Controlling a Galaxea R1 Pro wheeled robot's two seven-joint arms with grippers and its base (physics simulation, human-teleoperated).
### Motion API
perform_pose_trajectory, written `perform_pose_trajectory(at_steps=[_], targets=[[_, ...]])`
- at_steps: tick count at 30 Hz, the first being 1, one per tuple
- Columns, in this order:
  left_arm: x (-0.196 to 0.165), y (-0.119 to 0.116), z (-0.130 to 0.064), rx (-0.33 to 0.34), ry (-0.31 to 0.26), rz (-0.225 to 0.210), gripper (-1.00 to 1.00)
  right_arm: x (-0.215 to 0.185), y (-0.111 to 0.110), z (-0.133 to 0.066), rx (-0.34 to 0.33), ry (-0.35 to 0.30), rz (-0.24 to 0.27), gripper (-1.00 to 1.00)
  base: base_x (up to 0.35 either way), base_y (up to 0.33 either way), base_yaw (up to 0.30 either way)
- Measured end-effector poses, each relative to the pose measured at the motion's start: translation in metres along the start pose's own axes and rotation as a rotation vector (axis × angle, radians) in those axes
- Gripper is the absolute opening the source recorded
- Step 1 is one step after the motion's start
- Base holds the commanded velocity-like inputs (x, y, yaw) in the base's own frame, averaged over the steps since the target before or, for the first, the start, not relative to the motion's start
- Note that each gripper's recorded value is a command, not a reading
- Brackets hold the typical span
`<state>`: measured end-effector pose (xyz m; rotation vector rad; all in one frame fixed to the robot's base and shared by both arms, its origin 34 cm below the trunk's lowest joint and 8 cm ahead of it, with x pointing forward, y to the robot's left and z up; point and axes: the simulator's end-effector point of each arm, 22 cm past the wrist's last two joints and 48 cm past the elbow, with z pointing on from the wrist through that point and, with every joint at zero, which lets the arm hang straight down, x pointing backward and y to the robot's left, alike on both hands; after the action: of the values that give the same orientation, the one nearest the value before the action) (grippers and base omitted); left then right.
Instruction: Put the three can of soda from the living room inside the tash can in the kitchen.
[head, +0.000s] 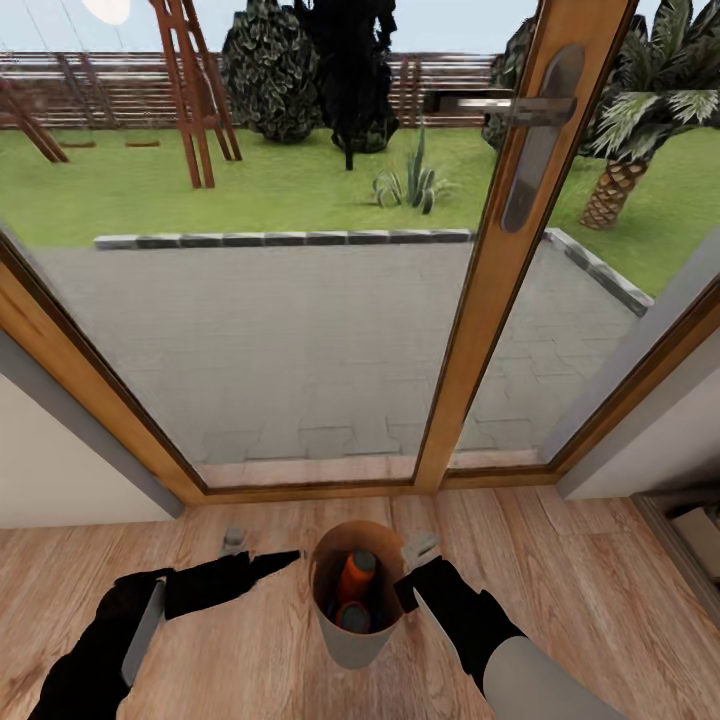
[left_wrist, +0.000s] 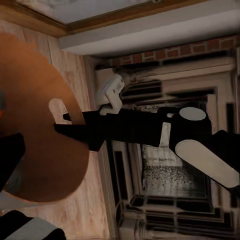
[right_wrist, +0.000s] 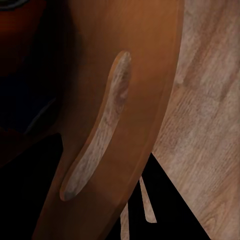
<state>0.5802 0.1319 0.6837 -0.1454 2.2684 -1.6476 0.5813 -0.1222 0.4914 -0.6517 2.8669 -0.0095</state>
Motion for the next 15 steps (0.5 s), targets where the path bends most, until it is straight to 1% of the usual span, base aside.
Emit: perform_pose_trajectory(at_steps=[1,3,5,8,9,10,12,14,15], targets=[[-0.003,0.003,-0.008,-0.004,-0.004,0.003,1.00,0.000,0.000,0.000,0.000,0.000,0.001,-1.00,0.000,0.000,0.000],[-0.016,0.011,-0.039,-0.015,-0.034,0.005,1.00,0.000,0.000,0.000,0.000,0.000,0.000,-1.00,0.000,0.000,0.000],[-0.022,0.015,-0.054,-0.022,-0.052,0.002,1.00,0.000,0.000,0.000,0.000,0.000,0.000,-1.00,0.000,0.000,0.000],[-0.030,0.034,-0.092,-0.068,-0.074,-0.012,1.00,0.000,0.000,0.000,0.000,0.000,0.000,-1.00,0.000,0.000,0.000],[-0.030,0.039,-0.098,-0.078,-0.076,-0.013,1.00,0.000,0.000,0.000,0.000,0.000,0.001,-1.00,0.000,0.000,0.000],[-0.029,0.046,-0.105,-0.093,-0.081,0.000,1.00,0.000,0.000,0.000,0.000,0.000,0.000,-1.00,0.000,0.000,0.000],[-0.025,0.058,-0.113,-0.111,-0.091,0.029,1.00,0.000,0.000,0.000,0.000,0.000,0.000,-1.00,0.000,0.000,0.000],[-0.013,0.074,-0.118,-0.128,-0.100,0.049,1.00,0.000,0.000,0.000,-0.001,0.000,0.001,-1.00,0.000,0.000,0.000],[-0.010,0.078,-0.119,-0.132,-0.103,0.056,1.00,0.000,0.000,0.000,-0.001,-0.001,0.001,-1.00,0.000,0.000,0.000]])
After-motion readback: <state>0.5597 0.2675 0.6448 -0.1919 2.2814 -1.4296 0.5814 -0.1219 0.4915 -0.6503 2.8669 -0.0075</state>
